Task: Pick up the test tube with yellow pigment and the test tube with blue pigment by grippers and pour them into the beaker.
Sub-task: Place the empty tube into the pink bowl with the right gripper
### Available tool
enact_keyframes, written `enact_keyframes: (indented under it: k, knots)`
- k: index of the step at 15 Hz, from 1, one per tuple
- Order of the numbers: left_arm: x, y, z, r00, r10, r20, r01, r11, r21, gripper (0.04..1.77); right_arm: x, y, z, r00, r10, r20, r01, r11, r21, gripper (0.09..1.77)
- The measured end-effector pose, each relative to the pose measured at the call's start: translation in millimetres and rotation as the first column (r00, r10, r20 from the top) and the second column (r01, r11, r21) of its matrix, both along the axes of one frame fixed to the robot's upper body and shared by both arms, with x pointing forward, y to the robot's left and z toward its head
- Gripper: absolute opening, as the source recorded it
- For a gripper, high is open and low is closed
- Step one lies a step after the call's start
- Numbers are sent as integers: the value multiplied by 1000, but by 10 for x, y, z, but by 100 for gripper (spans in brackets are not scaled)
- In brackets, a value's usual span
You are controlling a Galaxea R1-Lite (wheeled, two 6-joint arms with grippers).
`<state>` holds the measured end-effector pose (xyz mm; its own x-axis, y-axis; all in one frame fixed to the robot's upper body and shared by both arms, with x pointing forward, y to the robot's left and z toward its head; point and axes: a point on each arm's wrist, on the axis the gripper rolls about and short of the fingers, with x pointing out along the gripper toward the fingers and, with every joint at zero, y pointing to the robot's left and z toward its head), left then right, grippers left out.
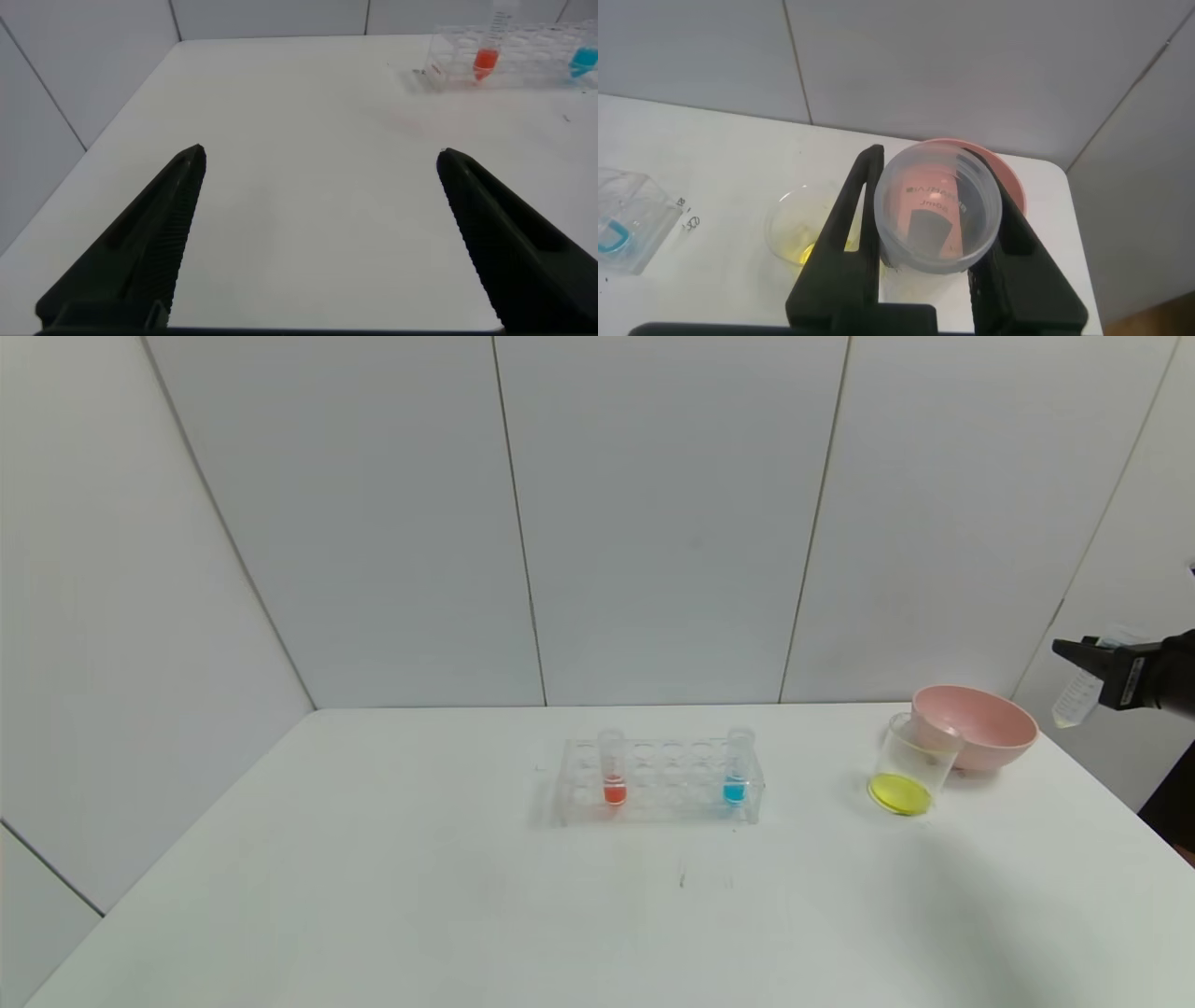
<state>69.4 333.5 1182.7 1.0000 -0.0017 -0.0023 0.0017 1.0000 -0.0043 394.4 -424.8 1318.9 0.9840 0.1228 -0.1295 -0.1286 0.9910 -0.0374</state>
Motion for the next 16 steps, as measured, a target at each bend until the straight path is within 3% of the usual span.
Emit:
enact_keyframes:
  k: [5,10,16]
  knots:
    - [0,0,0,1000,0,0,0,1000,0,176,223,-160,-25,999,-29,34,30,1000,-11,59]
    - [0,0,0,1000,0,0,0,1000,0,176,799,-252,-232,996,-63,58,63,998,4,59]
    - [0,0,0,1000,0,0,0,1000,0,176,1498,-127,-541,995,-64,74,61,998,34,59]
